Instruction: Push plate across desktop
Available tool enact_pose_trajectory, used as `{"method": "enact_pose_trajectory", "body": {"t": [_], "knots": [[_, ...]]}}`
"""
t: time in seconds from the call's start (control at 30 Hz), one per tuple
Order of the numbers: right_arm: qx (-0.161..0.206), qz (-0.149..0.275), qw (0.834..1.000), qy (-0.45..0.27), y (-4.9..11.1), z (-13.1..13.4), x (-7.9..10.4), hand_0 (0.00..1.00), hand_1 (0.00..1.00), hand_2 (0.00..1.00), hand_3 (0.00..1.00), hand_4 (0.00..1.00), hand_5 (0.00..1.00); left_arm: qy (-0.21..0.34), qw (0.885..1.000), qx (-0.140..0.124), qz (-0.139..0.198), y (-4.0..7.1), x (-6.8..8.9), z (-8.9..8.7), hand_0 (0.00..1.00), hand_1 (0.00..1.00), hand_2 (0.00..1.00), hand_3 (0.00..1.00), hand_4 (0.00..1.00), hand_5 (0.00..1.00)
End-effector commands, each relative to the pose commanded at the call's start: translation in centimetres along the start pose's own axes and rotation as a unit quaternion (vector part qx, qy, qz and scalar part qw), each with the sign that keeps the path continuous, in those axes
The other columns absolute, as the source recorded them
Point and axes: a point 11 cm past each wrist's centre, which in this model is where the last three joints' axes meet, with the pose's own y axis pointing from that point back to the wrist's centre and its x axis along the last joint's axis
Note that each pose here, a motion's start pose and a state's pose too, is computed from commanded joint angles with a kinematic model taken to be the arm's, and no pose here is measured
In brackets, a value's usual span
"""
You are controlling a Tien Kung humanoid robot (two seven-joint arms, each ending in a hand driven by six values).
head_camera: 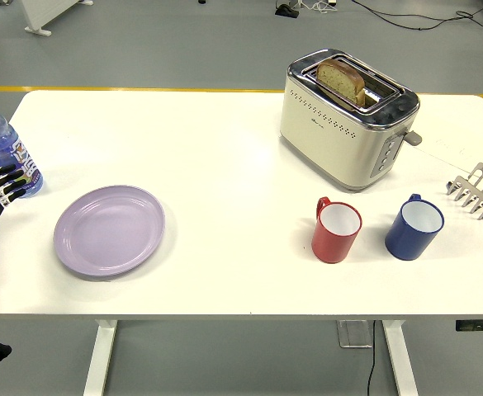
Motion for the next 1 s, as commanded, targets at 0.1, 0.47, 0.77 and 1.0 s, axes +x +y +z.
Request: {"method": "enact_pose_trajectory", "body": {"t": [0.1, 0.47, 0.77, 1.0], "knots": [[-0.001, 0.000, 1.000, 0.001, 0.0, 0.1, 0.0, 0.635, 0.603, 0.690, 0.612, 0.370, 0.395, -0.005, 1.000, -0.009, 0.003, 0.0, -0.2, -0.5, 0.749, 0.789, 0.771, 0.645, 0.665, 0.998], [0.001, -0.003, 1.000, 0.000, 0.1, -0.3, -0.5, 0.635, 0.603, 0.689, 0.611, 0.367, 0.397, -0.002, 0.999, -0.019, 0.025, 0.1, -0.6, -3.0, 0.778, 0.812, 0.791, 0.631, 0.655, 0.998], [0.004, -0.005, 1.000, 0.000, 0.3, -0.8, -0.7, 0.634, 0.602, 0.688, 0.611, 0.367, 0.396, 0.005, 0.999, -0.027, 0.028, -0.5, -1.7, -3.5, 0.783, 0.815, 0.790, 0.626, 0.649, 0.998], [0.006, -0.006, 1.000, 0.001, 0.3, -1.0, -0.8, 0.633, 0.602, 0.687, 0.610, 0.365, 0.397, 0.006, 0.999, -0.018, 0.036, -0.5, -2.0, -4.6, 0.789, 0.819, 0.795, 0.628, 0.640, 0.998]]}}
